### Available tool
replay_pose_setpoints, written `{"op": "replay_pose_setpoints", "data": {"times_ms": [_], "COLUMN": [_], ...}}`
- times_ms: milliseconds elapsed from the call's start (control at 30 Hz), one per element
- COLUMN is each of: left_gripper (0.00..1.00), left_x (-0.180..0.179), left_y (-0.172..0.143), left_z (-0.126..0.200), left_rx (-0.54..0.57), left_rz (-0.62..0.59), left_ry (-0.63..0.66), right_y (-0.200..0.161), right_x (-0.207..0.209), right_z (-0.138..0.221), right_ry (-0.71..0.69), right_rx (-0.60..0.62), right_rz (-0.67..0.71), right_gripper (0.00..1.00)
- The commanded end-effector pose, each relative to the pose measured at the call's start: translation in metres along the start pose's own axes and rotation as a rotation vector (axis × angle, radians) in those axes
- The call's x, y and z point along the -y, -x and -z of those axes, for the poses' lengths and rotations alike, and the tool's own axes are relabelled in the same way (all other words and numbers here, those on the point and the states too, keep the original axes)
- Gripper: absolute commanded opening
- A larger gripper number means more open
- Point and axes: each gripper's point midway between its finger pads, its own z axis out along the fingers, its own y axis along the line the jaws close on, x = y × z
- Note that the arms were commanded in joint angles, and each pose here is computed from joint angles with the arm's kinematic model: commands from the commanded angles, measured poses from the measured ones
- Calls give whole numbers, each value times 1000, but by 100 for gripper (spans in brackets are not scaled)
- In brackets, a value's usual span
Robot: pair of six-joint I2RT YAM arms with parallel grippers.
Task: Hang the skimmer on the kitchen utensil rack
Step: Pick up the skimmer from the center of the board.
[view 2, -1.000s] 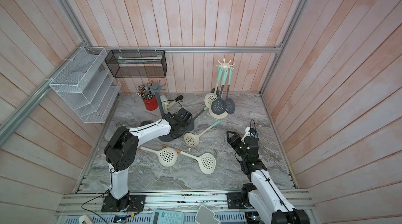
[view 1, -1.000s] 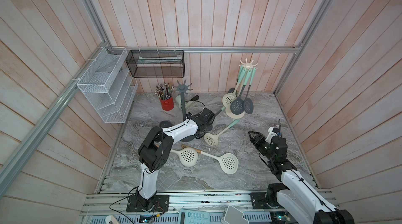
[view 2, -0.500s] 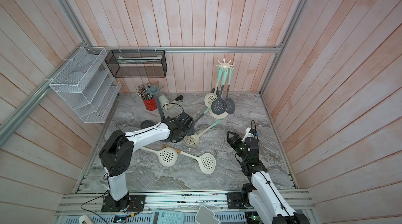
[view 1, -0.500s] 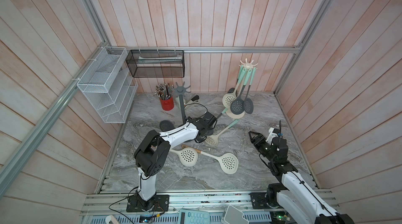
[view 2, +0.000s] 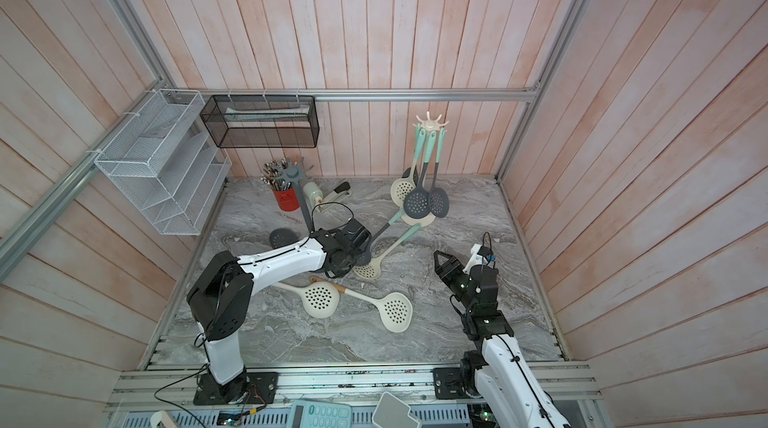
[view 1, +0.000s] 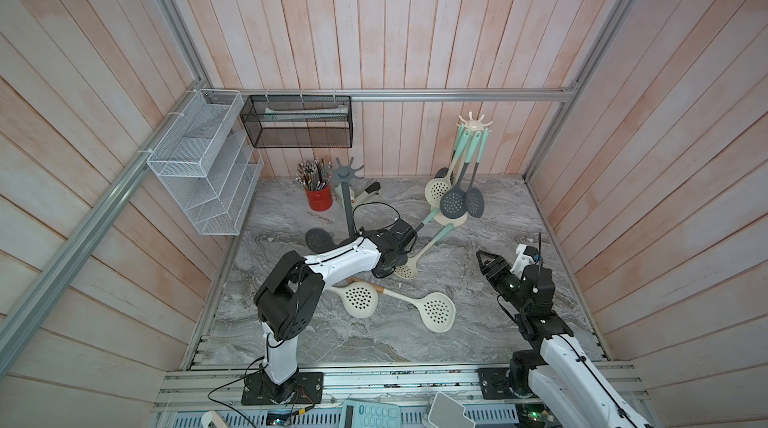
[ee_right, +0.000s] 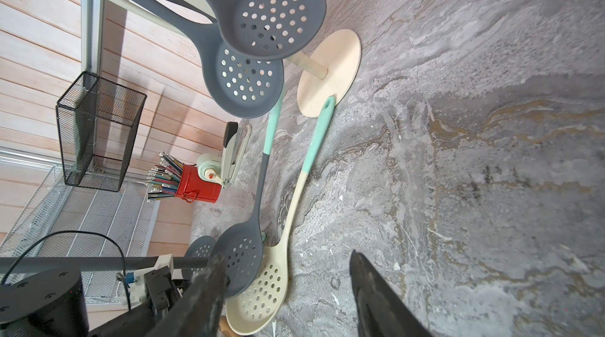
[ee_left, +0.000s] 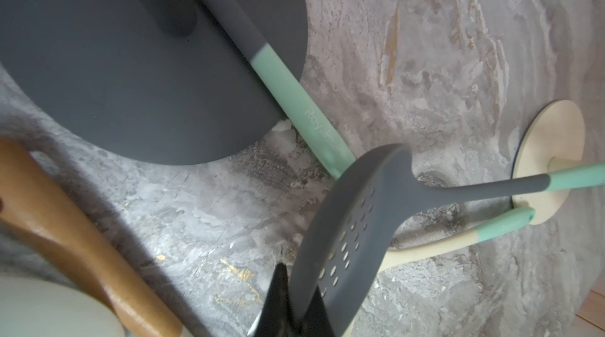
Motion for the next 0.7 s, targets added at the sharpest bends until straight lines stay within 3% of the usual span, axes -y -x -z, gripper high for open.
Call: {"op": "replay_pose_setpoints", "data": {"times_ms": [0, 233, 667], "left_gripper": [2, 2, 2], "left_x": [-4, -3, 30], "left_y": [0, -2, -8], "left_z": [7, 15, 43], "left_rx": [17, 30, 51], "left_rz": [-55, -157, -382], "left_ry": [27, 12, -176], "right_y": [-6, -2, 6], "right_x": [9, 9, 14], "right_z": [3, 10, 12], "right_ry": [-22, -21, -40], "right_rx": [-14, 20, 77], "right_rz": [-7, -14, -66], "right_gripper": [62, 61, 62]}}
